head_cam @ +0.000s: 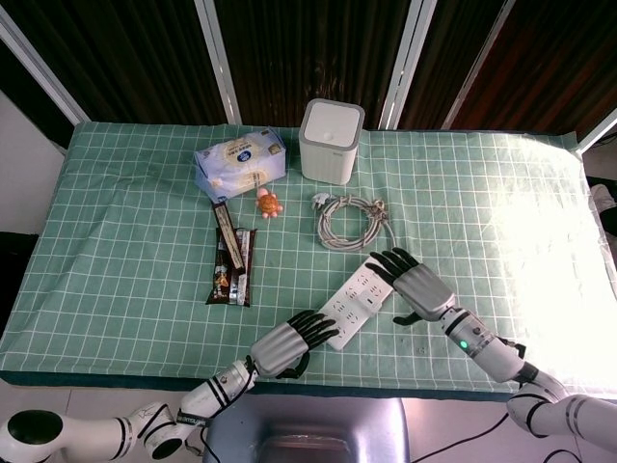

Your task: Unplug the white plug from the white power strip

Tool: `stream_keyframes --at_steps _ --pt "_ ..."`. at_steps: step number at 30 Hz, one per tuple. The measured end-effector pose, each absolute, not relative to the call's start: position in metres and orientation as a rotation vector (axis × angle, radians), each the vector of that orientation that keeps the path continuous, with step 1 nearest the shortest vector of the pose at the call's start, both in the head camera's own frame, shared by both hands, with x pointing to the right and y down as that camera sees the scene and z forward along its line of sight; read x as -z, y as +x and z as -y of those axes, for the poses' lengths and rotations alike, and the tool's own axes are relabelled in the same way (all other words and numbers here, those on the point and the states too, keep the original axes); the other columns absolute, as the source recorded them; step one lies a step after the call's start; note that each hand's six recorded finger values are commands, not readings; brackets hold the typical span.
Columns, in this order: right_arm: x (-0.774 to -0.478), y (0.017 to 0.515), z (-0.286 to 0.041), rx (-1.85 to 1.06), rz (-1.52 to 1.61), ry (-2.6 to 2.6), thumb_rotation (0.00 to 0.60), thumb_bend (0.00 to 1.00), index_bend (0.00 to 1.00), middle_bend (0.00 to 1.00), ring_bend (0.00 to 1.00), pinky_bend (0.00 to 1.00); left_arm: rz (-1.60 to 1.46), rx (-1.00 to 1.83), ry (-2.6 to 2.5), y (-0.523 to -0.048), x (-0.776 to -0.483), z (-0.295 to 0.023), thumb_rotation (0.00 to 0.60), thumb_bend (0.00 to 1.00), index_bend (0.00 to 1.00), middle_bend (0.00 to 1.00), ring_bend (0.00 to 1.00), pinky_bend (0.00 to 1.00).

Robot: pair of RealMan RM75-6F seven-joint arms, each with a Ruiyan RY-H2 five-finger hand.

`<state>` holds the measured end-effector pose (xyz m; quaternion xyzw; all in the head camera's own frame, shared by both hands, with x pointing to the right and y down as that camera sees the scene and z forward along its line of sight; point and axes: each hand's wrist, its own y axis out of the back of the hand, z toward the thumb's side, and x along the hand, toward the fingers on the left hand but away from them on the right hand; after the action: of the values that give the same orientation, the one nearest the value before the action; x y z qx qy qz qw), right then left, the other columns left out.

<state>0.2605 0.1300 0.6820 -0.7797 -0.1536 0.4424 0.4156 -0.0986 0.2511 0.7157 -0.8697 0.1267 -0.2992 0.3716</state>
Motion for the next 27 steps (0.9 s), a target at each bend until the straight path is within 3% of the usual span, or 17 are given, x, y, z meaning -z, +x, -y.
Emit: stream_keyframes --at_steps 8,14,27 --pt "-0.692 0.245 -0.132 -1.098 0.332 -1.938 0.521 0.12 0.00 0.00 0.00 0.00 -0.306 0.759 -2.239 -0.087 -0.722 -0.256 0.400 0.80 0.00 0.00 0.00 0.10" --pt "-0.701 0.239 -0.136 -1.122 0.311 -1.939 0.523 0.12 0.00 0.00 0.00 0.00 -0.288 0.771 -2.230 -0.087 -0.726 -0.260 0.344 0.80 0.00 0.00 0.00 0.09" --pt "-0.703 0.224 -0.139 -1.109 0.292 -1.933 0.525 0.12 0.00 0.00 0.00 0.00 -0.245 0.802 -2.236 -0.087 -0.733 -0.268 0.351 0.80 0.00 0.00 0.00 0.09"
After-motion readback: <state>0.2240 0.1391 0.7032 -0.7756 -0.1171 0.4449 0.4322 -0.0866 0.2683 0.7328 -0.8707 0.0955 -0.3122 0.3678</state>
